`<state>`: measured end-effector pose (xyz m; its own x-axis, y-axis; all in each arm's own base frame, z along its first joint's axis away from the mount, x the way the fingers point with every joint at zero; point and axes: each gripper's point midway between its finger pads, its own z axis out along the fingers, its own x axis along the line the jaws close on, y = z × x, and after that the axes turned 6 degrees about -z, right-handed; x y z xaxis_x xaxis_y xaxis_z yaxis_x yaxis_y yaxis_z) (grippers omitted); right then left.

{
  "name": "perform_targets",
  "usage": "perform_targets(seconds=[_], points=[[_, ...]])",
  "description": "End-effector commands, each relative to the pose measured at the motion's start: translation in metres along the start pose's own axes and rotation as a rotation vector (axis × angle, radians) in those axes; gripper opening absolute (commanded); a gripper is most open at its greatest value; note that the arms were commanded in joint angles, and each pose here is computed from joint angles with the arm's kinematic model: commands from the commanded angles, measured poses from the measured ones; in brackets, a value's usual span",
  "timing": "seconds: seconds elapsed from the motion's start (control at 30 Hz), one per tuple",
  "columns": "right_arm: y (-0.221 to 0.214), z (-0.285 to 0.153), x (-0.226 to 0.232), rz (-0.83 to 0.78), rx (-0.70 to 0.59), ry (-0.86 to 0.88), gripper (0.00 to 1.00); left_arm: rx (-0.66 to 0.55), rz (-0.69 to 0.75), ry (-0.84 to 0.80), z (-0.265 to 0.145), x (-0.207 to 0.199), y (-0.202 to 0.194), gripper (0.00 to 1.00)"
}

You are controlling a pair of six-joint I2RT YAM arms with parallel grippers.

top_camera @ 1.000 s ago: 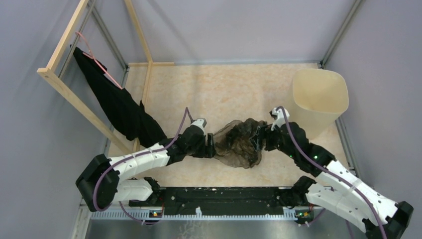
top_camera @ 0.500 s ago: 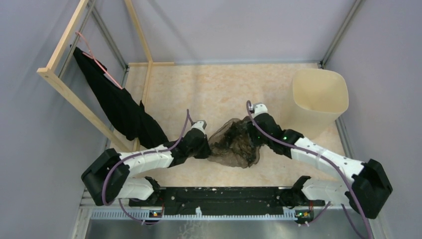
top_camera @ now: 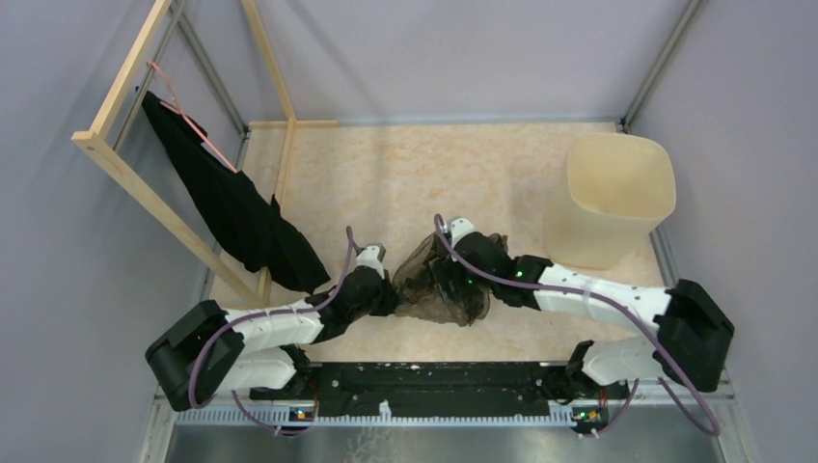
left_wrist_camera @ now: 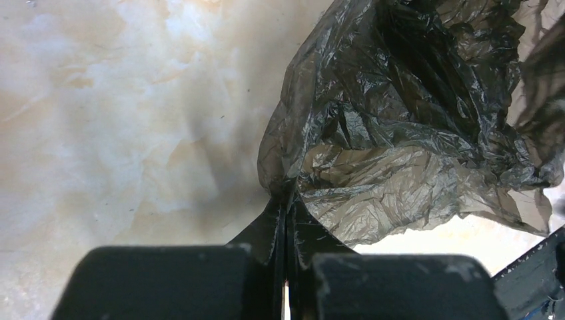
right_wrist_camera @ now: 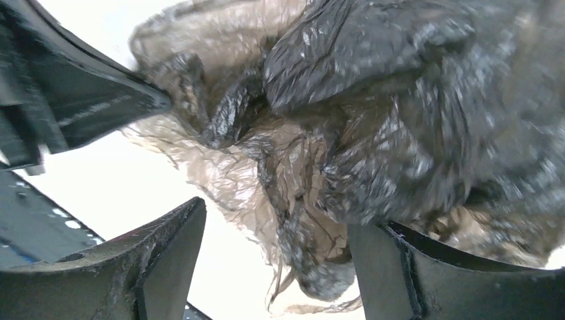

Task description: Put the trash bags into the trash bin

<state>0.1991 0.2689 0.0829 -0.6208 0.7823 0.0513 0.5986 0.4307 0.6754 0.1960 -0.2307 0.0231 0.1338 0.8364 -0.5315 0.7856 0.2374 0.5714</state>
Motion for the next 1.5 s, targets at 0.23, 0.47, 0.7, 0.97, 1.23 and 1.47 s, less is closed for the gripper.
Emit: perform_targets(seconds=[0.23,0.47,0.7,0.97,1.23,1.47], points=[[0.059,-0.089,-0.06,0.164,-0.285,-0.121,0.74,-0.154,-0.072,-0.025,-0.02,0.017,0.01,0.0],[0.046,-0.091,-0.076,0.226,-0.324,-0.136,0.65,-0.169,-0.077,-0.047,-0.024,0.017,0.01,0.0],[0.03,-0.051,-0.095,0.249,-0.254,-0.18,0.22,-0.161,-0.072,-0.045,-0.022,0.016,0.009,0.0],[0.033,-0.012,-0.07,0.199,-0.183,-0.037,0.31,-0.157,-0.072,-0.044,-0.021,0.017,0.008,0.0],[0.039,0.006,-0.064,0.209,-0.175,-0.006,0.36,-0.143,-0.056,-0.042,-0.017,0.014,0.008,0.0],[0.029,0.024,-0.066,0.216,-0.156,-0.013,0.36,-0.137,-0.052,-0.037,-0.015,0.014,0.007,0.0]])
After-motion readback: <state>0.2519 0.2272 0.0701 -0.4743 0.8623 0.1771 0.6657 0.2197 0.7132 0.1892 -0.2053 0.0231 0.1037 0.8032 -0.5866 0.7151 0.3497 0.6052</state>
